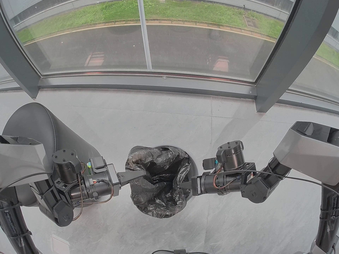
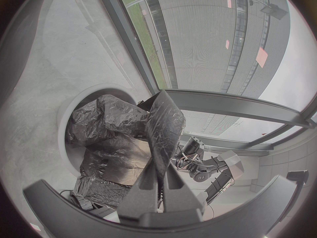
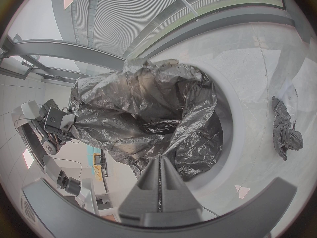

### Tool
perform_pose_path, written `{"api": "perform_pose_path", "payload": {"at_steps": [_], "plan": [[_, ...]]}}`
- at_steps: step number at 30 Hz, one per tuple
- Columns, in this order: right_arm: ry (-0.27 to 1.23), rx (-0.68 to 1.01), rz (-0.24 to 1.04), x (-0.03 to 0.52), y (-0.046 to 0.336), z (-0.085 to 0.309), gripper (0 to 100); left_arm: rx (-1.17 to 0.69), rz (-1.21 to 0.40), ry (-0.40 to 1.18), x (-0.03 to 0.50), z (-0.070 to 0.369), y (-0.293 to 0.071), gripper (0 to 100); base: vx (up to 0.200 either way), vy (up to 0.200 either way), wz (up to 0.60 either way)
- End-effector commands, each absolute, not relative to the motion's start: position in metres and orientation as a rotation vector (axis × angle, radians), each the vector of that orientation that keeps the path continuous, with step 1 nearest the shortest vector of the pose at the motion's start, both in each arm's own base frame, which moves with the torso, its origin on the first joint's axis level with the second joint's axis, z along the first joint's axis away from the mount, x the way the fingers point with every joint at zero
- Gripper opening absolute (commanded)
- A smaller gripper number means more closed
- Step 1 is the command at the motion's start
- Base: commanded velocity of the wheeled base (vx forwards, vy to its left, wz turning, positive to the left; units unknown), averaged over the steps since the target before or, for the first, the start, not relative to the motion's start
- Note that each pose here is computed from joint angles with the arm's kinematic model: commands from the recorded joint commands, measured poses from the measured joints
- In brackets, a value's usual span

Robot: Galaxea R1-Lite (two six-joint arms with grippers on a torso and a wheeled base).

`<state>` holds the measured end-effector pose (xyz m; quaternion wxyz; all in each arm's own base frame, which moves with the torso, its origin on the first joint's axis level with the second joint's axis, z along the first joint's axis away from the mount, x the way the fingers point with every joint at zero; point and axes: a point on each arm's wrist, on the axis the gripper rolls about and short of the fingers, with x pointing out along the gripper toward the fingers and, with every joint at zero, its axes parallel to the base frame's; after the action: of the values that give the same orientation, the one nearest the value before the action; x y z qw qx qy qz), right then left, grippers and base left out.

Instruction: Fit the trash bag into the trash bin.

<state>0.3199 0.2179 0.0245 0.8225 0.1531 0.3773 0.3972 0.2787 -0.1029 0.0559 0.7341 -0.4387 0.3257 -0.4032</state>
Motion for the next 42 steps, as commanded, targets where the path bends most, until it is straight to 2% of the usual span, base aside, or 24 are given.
{"api": "perform_pose_path", "payload": {"at_steps": [1, 18, 19, 23, 26, 42], "plan": [[0.791, 0.328, 0.850, 0.319, 0.218, 0.030, 0, -0.965, -0.887, 0.716, 0.278, 0.057, -0.103, 0, 0.000, 0.000, 0.00], [0.853, 0.315, 0.802, 0.302, 0.206, 0.033, 0, -0.967, -0.880, 0.712, 0.279, 0.057, -0.101, 0, 0.000, 0.000, 0.00], [0.849, 0.306, 0.771, 0.303, 0.205, 0.032, 100, -0.967, -0.879, 0.711, 0.279, 0.057, -0.101, 0, 0.000, 0.000, 0.00], [0.819, 0.278, 0.654, 0.304, 0.206, 0.030, 100, -0.967, -0.878, 0.712, 0.278, 0.057, -0.100, 0, 0.000, 0.000, 0.00], [0.835, 0.353, 0.630, 0.300, 0.212, 0.034, 100, -0.968, -0.877, 0.712, 0.278, 0.057, -0.100, 0, 0.000, 0.000, 0.00], [0.815, 0.374, 0.683, 0.299, 0.240, 0.046, 100, -0.969, -0.872, 0.707, 0.278, 0.057, -0.098, 0, 0.000, 0.000, 0.00]]}}
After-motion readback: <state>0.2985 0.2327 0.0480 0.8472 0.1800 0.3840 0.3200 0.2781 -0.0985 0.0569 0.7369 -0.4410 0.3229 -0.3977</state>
